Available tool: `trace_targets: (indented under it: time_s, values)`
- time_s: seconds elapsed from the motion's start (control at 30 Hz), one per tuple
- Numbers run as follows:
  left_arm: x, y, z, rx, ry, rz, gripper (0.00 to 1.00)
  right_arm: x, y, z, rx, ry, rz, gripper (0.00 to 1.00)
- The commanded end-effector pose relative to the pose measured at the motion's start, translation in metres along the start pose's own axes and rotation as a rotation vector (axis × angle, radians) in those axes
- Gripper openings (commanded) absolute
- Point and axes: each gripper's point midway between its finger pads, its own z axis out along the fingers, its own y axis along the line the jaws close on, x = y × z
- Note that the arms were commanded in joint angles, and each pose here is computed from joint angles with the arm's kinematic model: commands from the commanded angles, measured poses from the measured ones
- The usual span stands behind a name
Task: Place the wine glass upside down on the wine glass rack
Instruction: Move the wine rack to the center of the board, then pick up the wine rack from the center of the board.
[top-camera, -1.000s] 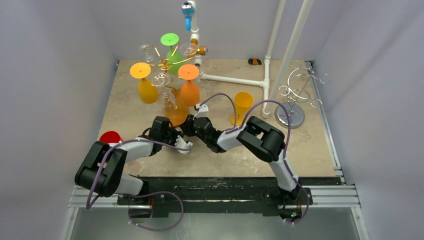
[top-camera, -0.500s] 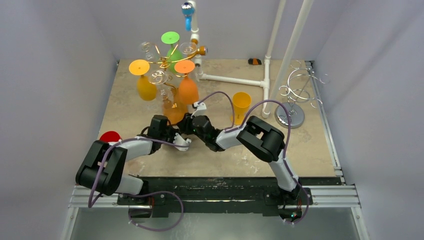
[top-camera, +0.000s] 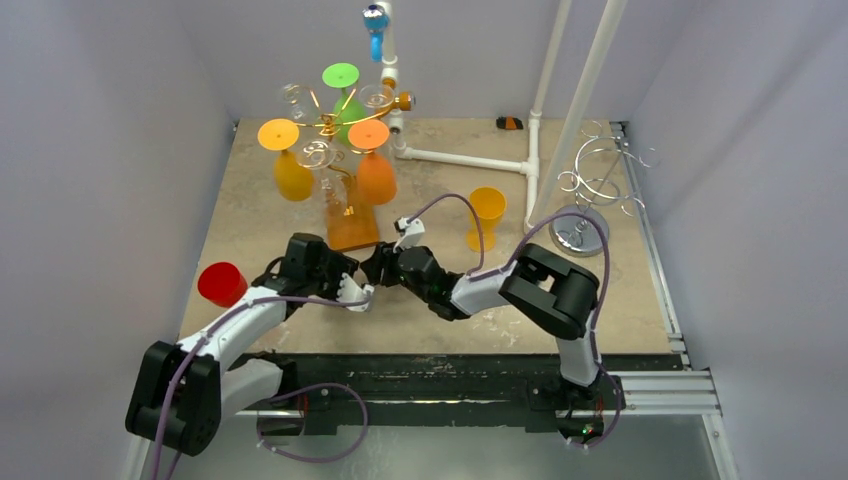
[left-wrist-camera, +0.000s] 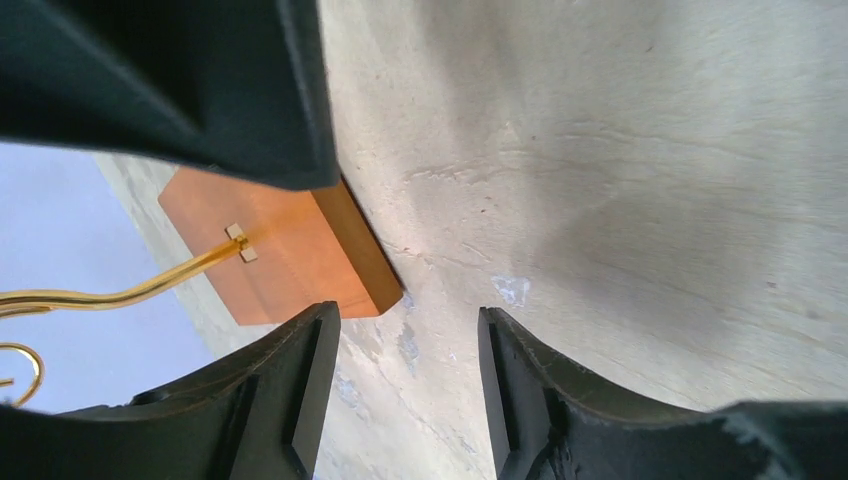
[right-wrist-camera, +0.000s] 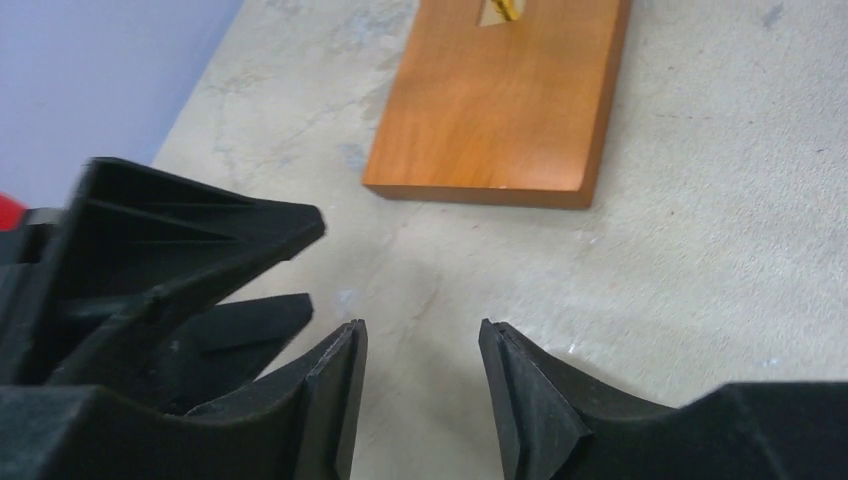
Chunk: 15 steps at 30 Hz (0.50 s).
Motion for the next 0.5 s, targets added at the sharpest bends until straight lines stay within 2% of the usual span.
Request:
trace_targets:
  time_s: [0.0,0.03,0.07,0.1,0.23,0.37,0.47]
  values:
    - [-0.033,0.002,-0.022,0.052,-0.163,-0.013,0.58,-0.029,0.024,-0.03,-0.033,-0.048,-0.021,0.59]
    - [-0.041,0.002,-0.026,0.06,-0.202,-0.008,0.59,-0.03,0.024,-0.037,-0.025,-0.037,-0.03,0.64]
    - [-0.047,0.002,-0.031,0.068,-0.229,-0.005,0.59,-0.032,0.024,-0.044,-0.019,-0.029,-0.042,0.84]
    - [-0.051,0.004,-0.036,0.071,-0.25,0.004,0.61,-0.035,0.024,-0.051,-0.011,-0.019,-0.05,0.97]
    - [-0.069,0.007,-0.054,0.084,-0.326,0.015,0.62,-0.05,0.02,-0.093,0.015,0.011,-0.033,0.99]
    - [-0.087,0.01,-0.077,0.094,-0.406,0.021,0.62,-0.083,0.019,-0.137,0.02,-0.054,0.067,0.99]
    - [-0.101,0.026,-0.098,0.052,-0.465,-0.011,0.63,-0.094,0.017,-0.157,0.007,0.004,0.037,0.99]
